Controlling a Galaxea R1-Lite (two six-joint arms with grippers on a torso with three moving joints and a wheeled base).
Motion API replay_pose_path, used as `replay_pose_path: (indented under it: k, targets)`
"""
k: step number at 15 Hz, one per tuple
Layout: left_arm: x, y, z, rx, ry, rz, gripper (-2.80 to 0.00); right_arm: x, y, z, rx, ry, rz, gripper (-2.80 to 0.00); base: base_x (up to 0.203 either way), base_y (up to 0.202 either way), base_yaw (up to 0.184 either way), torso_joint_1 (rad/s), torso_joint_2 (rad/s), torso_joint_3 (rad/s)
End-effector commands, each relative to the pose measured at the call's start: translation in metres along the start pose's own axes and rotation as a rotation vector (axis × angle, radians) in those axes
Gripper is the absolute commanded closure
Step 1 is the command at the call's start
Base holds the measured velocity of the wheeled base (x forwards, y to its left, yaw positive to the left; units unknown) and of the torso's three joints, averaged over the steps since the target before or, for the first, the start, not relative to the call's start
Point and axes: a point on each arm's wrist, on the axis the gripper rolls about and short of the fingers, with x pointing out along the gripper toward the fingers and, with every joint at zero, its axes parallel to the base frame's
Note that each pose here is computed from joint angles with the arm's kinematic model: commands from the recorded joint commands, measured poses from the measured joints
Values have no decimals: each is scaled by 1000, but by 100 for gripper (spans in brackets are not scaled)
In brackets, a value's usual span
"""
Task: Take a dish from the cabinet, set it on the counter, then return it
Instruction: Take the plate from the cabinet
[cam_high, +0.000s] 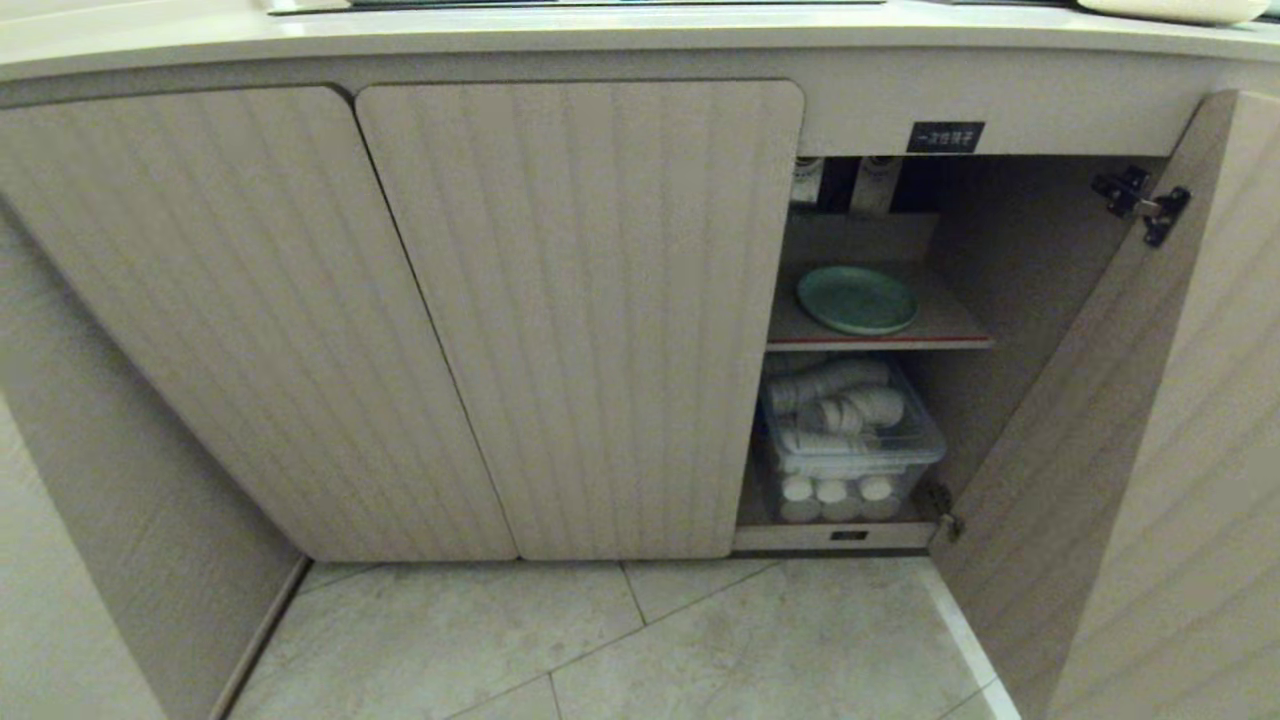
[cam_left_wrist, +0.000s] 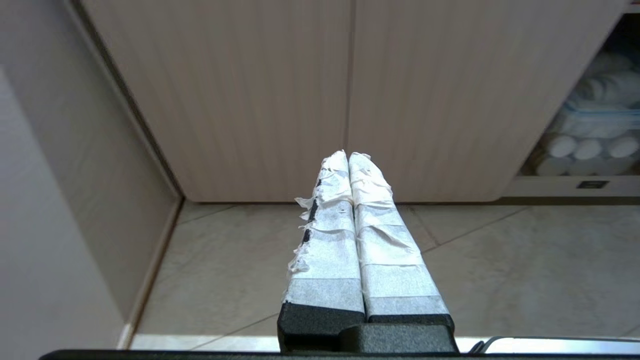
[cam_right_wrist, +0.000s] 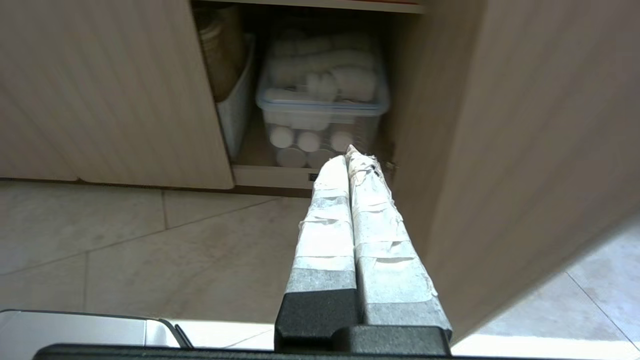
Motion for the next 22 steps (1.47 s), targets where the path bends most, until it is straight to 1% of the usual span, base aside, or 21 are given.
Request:
replay_pose_path:
  k: [1, 18, 22]
  targets:
    - [0, 0, 0, 0, 0, 1, 0, 0, 0, 0, -1, 1, 1, 0, 0, 103, -1, 7, -2, -2]
    - [0, 0, 0, 0, -2, 0, 0, 0, 0, 0, -1, 1, 1, 0, 0, 0, 0, 0, 0, 0]
    - [0, 0, 0, 0, 0, 0, 0, 0, 0, 0, -1, 1, 1, 0, 183, 0, 1, 4, 5, 1]
